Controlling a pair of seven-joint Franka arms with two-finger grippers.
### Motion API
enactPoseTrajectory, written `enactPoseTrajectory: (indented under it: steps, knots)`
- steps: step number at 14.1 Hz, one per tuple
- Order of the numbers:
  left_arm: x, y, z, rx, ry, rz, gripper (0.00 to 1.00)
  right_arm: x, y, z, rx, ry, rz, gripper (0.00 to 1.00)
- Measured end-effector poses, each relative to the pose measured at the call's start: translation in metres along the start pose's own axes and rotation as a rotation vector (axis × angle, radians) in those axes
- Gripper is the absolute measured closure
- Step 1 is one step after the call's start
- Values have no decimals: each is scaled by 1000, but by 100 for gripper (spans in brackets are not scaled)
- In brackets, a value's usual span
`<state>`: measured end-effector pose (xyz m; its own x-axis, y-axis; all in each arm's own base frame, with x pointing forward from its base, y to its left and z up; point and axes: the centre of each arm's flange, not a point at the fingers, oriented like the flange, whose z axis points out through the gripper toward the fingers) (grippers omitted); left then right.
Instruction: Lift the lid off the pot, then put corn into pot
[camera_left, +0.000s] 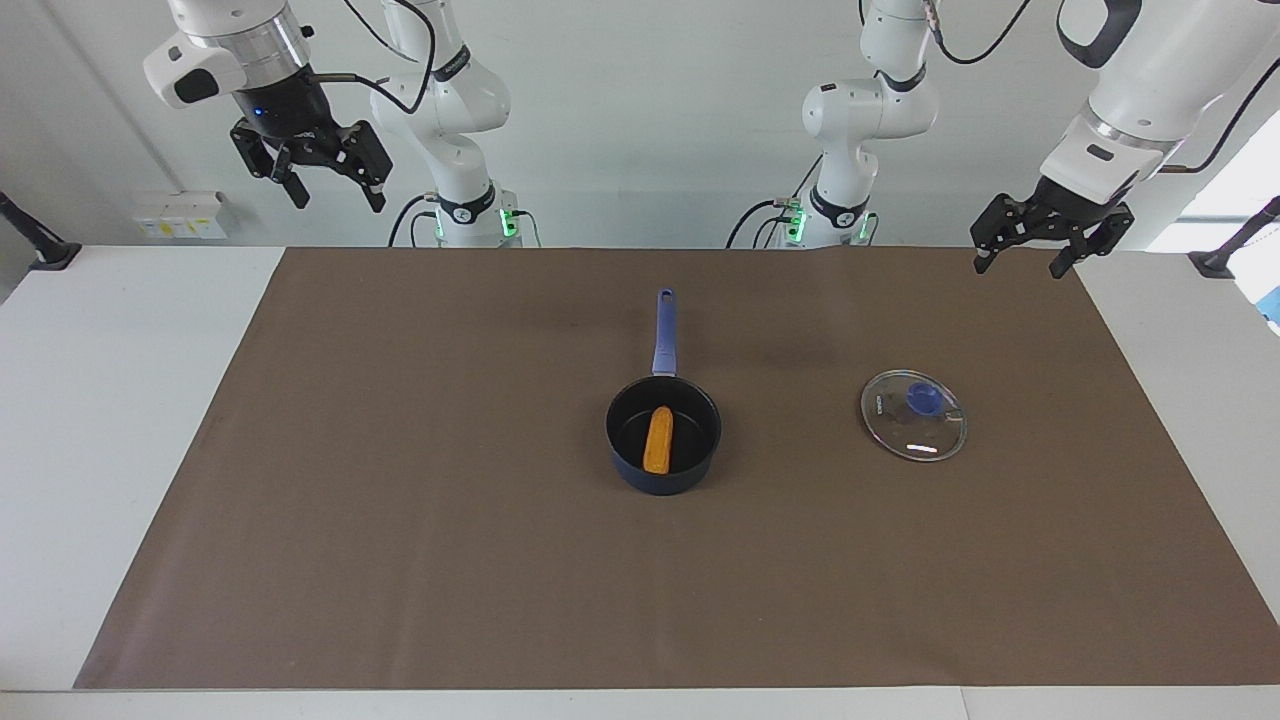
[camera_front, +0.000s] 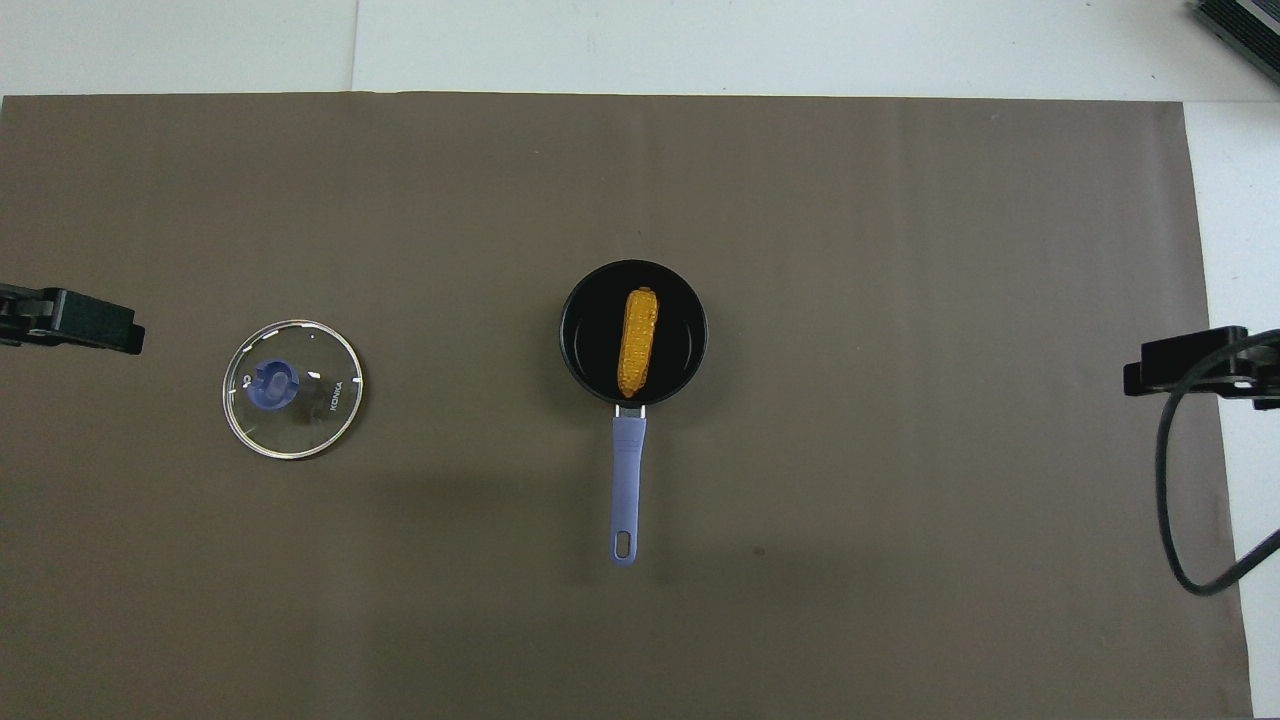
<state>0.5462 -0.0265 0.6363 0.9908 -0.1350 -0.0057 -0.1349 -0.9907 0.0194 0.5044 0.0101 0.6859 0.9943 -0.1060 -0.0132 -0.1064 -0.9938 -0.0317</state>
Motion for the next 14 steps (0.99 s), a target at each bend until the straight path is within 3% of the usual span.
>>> enactPoseTrajectory:
  steps: [14]
  knots:
    - [0, 0, 0, 0, 0, 0, 0, 0, 6, 1, -21, 1, -12, 0]
